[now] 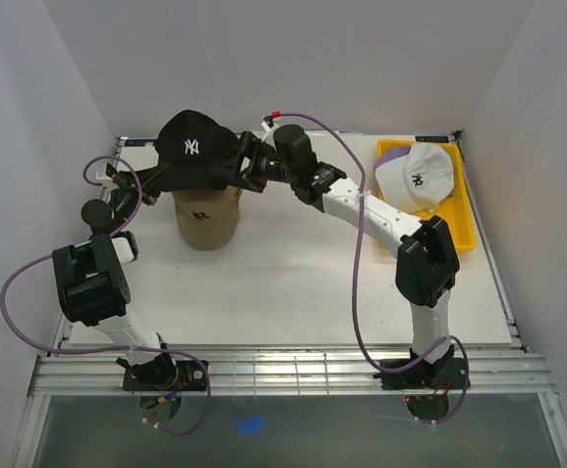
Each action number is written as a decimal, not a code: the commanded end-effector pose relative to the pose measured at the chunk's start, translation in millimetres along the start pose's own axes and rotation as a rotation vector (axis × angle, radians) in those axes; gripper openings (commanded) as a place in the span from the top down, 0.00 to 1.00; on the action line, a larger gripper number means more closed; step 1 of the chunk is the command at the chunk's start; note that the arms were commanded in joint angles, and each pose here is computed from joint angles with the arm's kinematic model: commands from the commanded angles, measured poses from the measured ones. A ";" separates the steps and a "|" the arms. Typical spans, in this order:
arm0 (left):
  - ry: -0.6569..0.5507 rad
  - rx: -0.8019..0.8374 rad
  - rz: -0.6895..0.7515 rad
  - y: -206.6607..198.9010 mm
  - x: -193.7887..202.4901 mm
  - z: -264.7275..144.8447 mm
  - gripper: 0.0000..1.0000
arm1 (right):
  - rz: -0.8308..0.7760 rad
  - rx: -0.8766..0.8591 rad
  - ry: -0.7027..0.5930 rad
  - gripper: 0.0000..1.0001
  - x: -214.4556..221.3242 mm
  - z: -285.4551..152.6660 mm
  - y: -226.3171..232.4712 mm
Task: Stack the hats
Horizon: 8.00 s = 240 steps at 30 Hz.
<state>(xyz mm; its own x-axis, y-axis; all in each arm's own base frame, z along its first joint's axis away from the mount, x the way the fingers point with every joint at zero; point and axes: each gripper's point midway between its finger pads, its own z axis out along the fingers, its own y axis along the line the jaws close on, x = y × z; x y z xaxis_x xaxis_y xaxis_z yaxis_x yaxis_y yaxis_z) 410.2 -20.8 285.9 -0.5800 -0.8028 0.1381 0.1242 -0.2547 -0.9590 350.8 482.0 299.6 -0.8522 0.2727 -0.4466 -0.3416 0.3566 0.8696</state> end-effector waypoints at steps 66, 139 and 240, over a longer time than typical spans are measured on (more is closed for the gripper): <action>0.195 -0.081 0.113 61.3 56.1 -62.2 0.66 | -0.033 -0.158 0.079 0.20 76.7 -14.0 2.9; 0.111 -0.118 0.103 70.4 37.4 -78.3 0.87 | 0.172 0.074 0.168 0.87 140.0 -7.3 -154.2; -0.164 -0.711 0.366 130.2 -17.5 -109.5 0.42 | -0.044 0.253 0.292 0.47 127.2 -18.9 -180.2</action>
<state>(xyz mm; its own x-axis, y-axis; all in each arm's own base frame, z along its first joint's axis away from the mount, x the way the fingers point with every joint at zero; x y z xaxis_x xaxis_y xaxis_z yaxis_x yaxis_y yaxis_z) 345.1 8.6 110.1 -0.4874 -0.8628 -0.1344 -0.3201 0.3197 -0.8918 289.9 440.2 52.8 -0.9558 -0.0030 -0.2940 -0.2371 0.5990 0.7648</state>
